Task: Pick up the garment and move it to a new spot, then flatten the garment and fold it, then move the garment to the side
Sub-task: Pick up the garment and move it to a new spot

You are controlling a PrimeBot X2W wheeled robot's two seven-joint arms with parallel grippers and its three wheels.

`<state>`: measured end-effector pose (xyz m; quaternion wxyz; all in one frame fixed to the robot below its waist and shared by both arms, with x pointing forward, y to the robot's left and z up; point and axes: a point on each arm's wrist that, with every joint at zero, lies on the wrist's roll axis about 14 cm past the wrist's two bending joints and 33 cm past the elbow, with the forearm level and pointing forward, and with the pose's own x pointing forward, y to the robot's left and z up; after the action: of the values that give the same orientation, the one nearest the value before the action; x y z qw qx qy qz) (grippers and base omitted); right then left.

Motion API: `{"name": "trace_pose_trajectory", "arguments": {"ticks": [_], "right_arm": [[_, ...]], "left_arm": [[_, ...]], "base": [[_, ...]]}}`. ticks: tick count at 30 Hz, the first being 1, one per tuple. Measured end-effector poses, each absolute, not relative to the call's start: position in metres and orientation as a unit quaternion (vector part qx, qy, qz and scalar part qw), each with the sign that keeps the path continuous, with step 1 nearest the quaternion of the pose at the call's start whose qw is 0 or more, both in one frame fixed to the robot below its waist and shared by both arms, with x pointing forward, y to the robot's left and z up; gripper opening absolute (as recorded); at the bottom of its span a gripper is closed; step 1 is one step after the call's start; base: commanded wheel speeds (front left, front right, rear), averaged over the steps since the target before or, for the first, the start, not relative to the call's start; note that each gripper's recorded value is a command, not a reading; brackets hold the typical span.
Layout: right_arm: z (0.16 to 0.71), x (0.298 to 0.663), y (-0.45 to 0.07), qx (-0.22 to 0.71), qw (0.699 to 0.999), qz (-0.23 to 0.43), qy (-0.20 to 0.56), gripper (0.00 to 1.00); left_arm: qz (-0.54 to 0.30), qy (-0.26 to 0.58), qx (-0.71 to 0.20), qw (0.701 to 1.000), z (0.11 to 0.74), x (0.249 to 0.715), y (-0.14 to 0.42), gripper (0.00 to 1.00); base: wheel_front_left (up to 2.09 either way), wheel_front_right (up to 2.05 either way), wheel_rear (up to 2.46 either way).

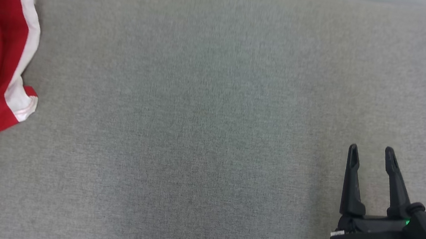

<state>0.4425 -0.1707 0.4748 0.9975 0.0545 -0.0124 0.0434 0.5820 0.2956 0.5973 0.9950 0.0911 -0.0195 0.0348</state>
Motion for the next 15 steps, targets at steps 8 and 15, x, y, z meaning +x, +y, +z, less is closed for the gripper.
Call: {"name": "trace_pose_trajectory", "arguments": {"ticks": [8,15], "right_arm": [[0.490,0.431,-0.173,0.072,0.996,0.039,-0.029,1.00],[0.494,0.415,-0.195,0.087,0.996,0.006,-0.031,1.00]], "left_arm": [[-0.058,-0.179,0.105,0.976,0.717,0.577,0.212,0.00],[-0.186,-0.245,0.088,0.948,0.765,0.564,0.096,0.00]], "base": [[0.00,0.00,0.00],[0.00,0.00,0.00]]}}
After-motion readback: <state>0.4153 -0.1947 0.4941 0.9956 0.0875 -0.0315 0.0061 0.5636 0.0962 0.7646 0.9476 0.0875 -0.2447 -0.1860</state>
